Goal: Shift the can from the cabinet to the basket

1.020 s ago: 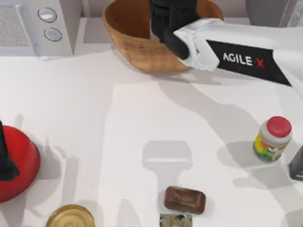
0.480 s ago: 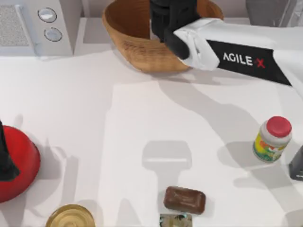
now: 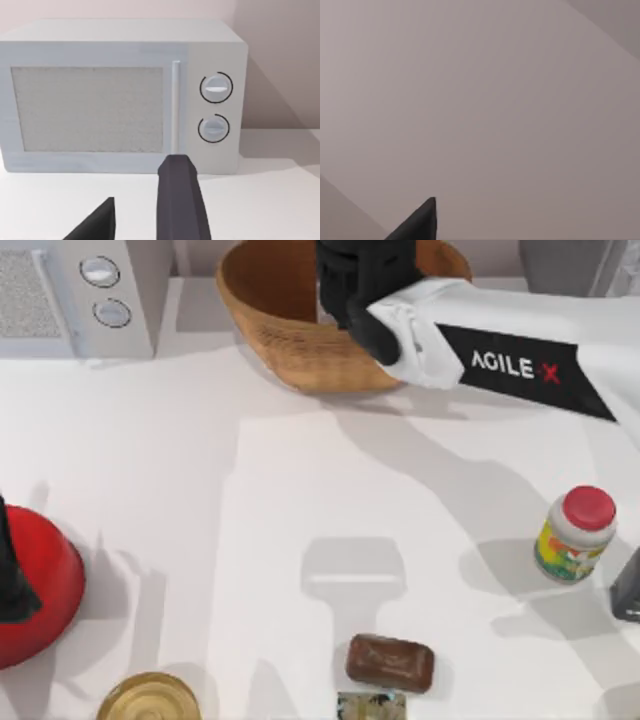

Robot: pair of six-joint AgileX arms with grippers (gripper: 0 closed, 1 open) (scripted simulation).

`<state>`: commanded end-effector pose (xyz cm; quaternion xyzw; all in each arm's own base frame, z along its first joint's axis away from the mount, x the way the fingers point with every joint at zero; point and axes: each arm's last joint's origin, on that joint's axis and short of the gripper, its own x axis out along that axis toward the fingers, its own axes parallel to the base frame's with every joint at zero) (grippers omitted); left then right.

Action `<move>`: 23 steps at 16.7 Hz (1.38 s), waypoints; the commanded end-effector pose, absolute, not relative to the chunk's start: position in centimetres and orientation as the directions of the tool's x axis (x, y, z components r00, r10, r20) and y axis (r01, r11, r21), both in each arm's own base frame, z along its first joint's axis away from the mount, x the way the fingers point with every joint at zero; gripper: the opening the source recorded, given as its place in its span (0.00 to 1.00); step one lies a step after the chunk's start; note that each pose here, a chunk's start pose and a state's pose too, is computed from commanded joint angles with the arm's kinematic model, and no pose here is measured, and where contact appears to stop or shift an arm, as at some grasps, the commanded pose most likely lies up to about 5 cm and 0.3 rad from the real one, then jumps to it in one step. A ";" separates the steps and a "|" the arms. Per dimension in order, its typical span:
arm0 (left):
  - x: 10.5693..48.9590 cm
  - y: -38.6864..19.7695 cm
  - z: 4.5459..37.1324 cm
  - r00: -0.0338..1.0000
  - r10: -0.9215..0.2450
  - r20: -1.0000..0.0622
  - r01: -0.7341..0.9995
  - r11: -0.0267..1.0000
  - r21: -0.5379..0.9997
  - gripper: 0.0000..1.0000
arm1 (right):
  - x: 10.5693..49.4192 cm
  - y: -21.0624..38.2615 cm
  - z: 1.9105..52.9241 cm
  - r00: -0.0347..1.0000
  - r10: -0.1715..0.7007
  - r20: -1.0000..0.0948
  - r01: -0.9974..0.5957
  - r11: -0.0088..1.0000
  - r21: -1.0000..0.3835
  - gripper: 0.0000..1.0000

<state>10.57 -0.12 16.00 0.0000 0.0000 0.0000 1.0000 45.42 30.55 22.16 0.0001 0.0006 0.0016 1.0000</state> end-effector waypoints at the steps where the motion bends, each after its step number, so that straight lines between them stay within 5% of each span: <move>1: 10.6 -0.1 16.0 1.000 0.000 0.000 0.000 1.000 0.000 1.00 | 45.4 30.6 22.2 1.000 0.003 -0.001 -0.003 1.000 0.000 1.00; 12: 10.6 -0.1 16.0 1.000 0.000 0.000 0.000 1.000 0.000 1.00 | 41.1 22.0 30.4 1.000 0.006 0.013 -0.006 1.000 0.003 1.00; 18: 10.6 -0.1 16.0 1.000 0.000 0.000 0.000 1.000 0.000 1.00 | 31.2 11.2 34.4 1.000 0.007 0.001 -0.007 1.000 -0.007 1.00; 23: 10.6 -0.1 16.0 1.000 0.000 0.000 0.000 1.000 0.000 1.00 | 19.8 4.0 31.8 1.000 0.002 0.017 -0.002 1.000 -0.003 1.00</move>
